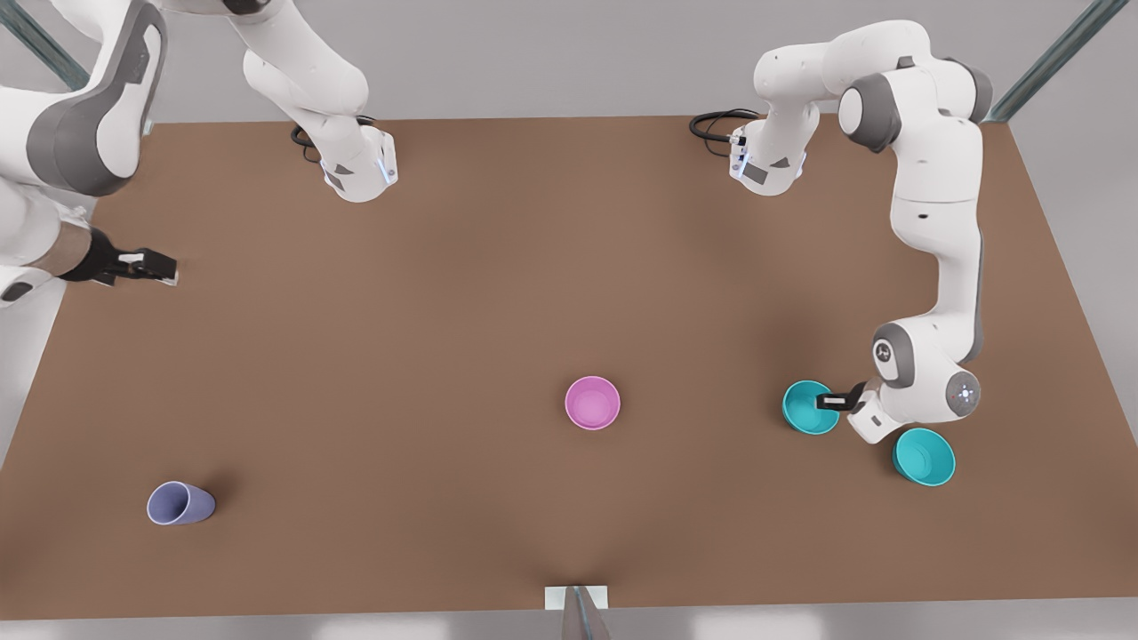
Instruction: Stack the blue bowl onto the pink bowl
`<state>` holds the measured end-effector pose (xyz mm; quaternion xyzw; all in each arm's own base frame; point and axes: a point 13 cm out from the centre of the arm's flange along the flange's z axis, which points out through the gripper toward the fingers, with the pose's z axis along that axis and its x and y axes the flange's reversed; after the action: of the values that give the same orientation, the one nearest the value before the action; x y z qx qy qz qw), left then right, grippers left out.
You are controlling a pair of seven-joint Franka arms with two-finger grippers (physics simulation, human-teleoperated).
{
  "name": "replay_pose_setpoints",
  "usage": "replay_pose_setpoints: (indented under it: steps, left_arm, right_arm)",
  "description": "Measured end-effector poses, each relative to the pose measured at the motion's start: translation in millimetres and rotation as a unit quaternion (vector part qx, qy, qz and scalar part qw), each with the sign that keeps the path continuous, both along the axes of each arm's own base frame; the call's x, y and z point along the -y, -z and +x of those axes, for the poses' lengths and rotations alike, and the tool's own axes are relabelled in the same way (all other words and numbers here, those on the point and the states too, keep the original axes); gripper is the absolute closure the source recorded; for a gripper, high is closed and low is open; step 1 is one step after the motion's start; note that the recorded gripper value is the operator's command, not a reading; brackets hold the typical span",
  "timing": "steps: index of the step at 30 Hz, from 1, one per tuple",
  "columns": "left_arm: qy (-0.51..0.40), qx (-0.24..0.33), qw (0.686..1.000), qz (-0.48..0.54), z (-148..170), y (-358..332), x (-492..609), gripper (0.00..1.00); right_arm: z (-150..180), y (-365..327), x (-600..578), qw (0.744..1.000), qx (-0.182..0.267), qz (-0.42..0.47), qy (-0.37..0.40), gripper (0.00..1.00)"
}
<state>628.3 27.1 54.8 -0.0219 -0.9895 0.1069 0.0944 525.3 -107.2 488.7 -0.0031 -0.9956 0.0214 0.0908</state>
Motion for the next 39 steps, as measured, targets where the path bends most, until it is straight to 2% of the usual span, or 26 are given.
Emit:
replay_pose_setpoints:
  steps: [2, 7, 9, 14, 18, 24, 31, 39]
  left_arm:
    - [0.003, 0.001, 1.0, -0.004, 0.3, 1.1, 1.4, 0.79]
    - [0.011, 0.01, 1.0, -0.006, 5.2, -4.9, 2.8, 0.79]
    - [0.023, 0.028, 0.999, -0.004, 16.0, -30.0, 25.9, 0.79]
    - [0.108, 0.065, 0.992, -0.005, 29.5, -80.1, 219.2, 0.79]
    - [0.137, 0.075, 0.988, -0.009, -3.0, -107.0, 378.4, 0.79]
    - [0.05, 0.042, 0.998, -0.012, -16.4, -99.1, 460.3, 0.79]
    - [-0.075, 0.014, 0.997, 0.002, -6.0, -85.1, 452.2, 0.79]
    - [-0.154, -0.01, 0.988, 0.02, -10.9, -80.4, 451.2, 0.79]
  right_arm:
    - [0.6, -6.1, 8.9, 1.0, 0.003, -0.001, 0.0, 0.0]
    - [9.5, -7.4, -32.3, 0.998, -0.009, -0.015, -0.064, 0.0]
    - [9.6, -12.3, -38.8, 0.997, -0.009, -0.017, -0.075, 0.0]
    - [4.3, -13.4, -27.1, 0.997, -0.017, -0.015, -0.075, 0.0]
    - [5.2, -6.8, -34.2, 0.996, -0.027, -0.009, -0.089, 0.0]
    - [7.8, 3.4, -42.4, 0.994, -0.038, -0.003, -0.105, 0.0]
    - [8.5, 7.7, -41.8, 0.993, -0.043, 0.001, -0.111, 0.0]
    - [9.1, 10.4, -41.5, 0.992, -0.046, 0.003, -0.117, 0.0]
